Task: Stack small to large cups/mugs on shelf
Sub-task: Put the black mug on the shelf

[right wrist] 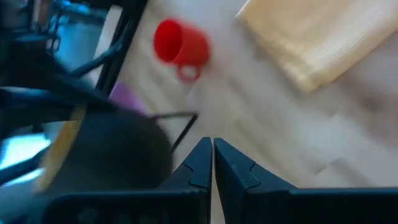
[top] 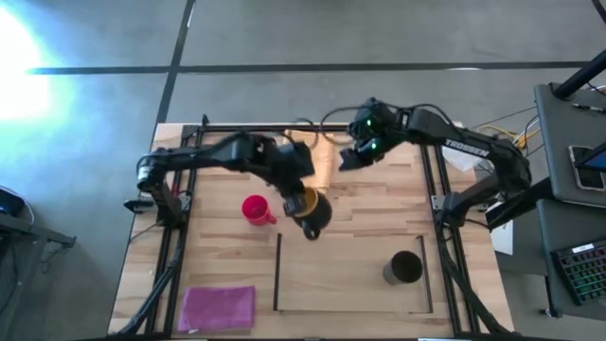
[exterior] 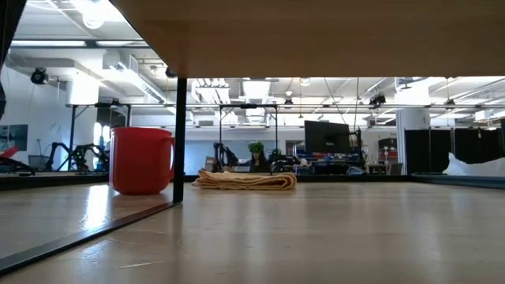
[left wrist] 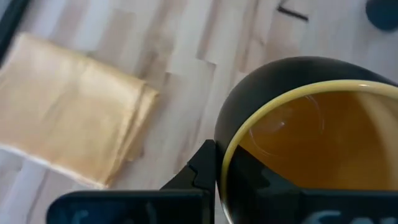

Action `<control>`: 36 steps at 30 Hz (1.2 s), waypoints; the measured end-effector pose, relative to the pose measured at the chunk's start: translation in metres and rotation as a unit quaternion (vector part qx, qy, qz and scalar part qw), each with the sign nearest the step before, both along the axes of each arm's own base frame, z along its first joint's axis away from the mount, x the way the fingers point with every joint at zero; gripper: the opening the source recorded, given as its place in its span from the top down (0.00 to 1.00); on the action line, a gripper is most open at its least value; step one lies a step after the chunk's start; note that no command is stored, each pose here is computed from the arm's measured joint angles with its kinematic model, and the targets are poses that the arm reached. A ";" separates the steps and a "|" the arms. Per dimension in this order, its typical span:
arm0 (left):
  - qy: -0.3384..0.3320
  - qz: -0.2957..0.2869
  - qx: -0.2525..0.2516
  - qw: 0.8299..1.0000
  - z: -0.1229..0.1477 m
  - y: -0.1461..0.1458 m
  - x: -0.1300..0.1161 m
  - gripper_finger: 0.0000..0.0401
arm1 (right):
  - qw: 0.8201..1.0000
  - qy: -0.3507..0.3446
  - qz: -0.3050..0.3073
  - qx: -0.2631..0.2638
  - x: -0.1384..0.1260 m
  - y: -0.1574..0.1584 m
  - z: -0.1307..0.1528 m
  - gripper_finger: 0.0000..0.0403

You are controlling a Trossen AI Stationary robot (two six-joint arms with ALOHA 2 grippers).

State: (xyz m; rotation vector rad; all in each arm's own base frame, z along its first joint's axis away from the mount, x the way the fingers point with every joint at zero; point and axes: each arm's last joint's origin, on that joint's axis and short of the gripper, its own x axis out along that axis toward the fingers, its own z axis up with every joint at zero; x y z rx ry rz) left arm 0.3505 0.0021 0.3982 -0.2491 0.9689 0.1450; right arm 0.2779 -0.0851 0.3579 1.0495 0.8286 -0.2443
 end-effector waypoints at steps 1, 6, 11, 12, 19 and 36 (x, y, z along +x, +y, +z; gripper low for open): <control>0.003 -0.013 0.002 1.000 -0.002 -0.006 0.004 1.00 | 1.000 0.001 0.007 0.006 0.001 0.009 0.001 0.98; -0.002 -0.059 -0.003 0.998 -0.003 -0.035 0.014 1.00 | 0.999 0.024 0.030 0.011 0.007 0.050 0.001 0.98; -0.034 -0.052 -0.030 0.998 0.008 -0.057 0.023 1.00 | 0.995 0.060 0.078 0.007 0.004 0.083 -0.005 0.98; -0.043 -0.049 -0.038 0.997 0.010 -0.062 0.027 1.00 | 0.994 0.065 0.088 0.007 0.004 0.089 -0.007 0.98; -0.040 -0.015 -0.069 0.997 -0.006 -0.087 0.060 1.00 | 0.988 0.081 0.131 -0.001 -0.003 0.119 -0.014 0.98; -0.068 -0.002 -0.080 0.994 -0.011 -0.116 0.068 1.00 | 0.987 0.033 0.155 0.034 -0.041 0.141 -0.024 0.98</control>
